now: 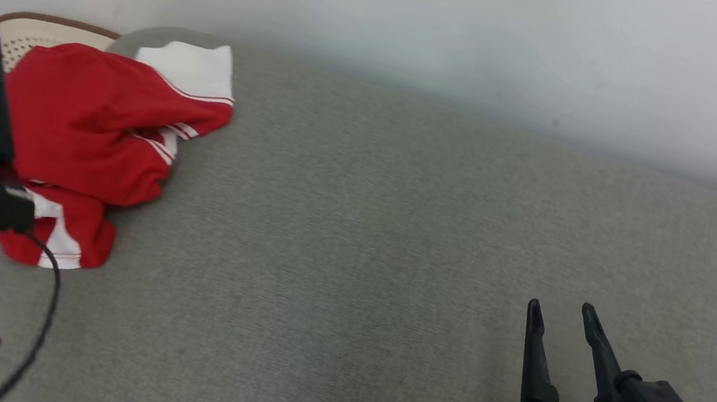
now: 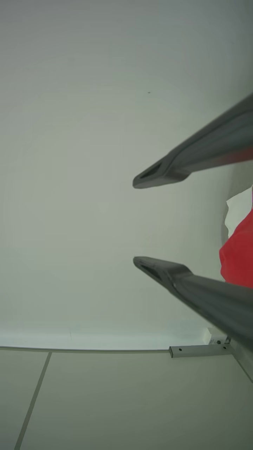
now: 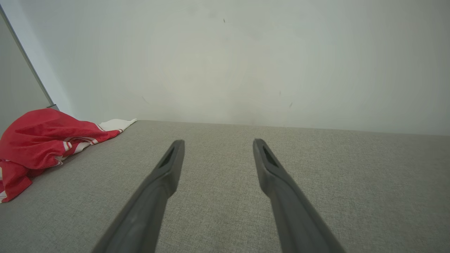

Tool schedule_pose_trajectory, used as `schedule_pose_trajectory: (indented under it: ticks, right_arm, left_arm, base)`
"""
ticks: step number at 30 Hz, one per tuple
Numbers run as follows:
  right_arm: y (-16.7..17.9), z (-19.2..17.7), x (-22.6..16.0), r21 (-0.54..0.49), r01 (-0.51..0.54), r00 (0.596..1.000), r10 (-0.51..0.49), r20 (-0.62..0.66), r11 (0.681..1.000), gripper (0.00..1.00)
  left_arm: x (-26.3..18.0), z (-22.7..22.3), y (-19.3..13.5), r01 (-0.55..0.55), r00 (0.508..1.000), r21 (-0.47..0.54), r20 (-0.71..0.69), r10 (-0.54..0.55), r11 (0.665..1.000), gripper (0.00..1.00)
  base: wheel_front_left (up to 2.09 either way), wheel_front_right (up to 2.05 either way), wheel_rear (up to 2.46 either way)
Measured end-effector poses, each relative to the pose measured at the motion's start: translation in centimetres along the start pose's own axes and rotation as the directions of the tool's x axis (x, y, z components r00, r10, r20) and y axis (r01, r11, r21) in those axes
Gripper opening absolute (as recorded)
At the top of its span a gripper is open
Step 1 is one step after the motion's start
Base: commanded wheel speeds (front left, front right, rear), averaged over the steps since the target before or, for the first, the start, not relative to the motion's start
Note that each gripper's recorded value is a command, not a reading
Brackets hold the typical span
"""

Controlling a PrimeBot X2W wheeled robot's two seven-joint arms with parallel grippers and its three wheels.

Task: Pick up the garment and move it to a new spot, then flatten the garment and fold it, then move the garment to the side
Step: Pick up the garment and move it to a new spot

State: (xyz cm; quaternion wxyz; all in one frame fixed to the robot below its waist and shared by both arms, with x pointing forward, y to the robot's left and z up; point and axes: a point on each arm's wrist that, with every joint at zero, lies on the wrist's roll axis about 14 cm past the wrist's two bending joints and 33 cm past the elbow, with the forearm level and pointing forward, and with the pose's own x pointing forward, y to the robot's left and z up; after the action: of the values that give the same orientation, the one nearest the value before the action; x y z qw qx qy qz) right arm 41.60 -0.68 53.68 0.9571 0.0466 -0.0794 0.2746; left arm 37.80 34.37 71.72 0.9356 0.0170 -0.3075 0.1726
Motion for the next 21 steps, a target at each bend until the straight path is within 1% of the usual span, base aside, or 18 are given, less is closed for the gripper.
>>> schedule_pose_trajectory:
  ticks: [3, 11, 16, 21]
  right_arm:
    - [-1.4, -0.5, -0.6, 0.001, 0.041, 0.999, -0.04, -0.013, 0.999, 1.0]
    - [-4.8, -0.6, -1.8, -0.012, 0.136, 0.991, -0.136, -0.015, 0.991, 1.0]
    - [-6.6, -0.6, -2.6, -0.021, 0.188, 0.982, -0.188, -0.016, 0.982, 1.0]
    - [-8.2, -1.1, -3.5, -0.028, 0.234, 0.972, -0.234, -0.028, 0.972, 1.0]
  left_arm:
    - [2.0, -1.2, -0.7, 0.012, 1.0, -0.014, -0.014, -0.012, 1.0, 1.0]
    - [5.9, -6.8, -3.0, 0.061, 0.987, -0.025, -0.148, -0.064, 0.998, 1.0]
    - [7.1, -10.9, -3.7, 0.076, 0.963, -0.016, -0.26, -0.077, 0.997, 1.0]
    - [6.7, -15.6, -3.7, 0.073, 0.919, -0.004, -0.389, -0.069, 0.997, 1.0]
  base:
    - [0.0, 0.0, 0.0]
    - [0.0, 0.0, 0.0]
    - [0.0, 0.0, 0.0]
    - [0.0, 0.0, 0.0]
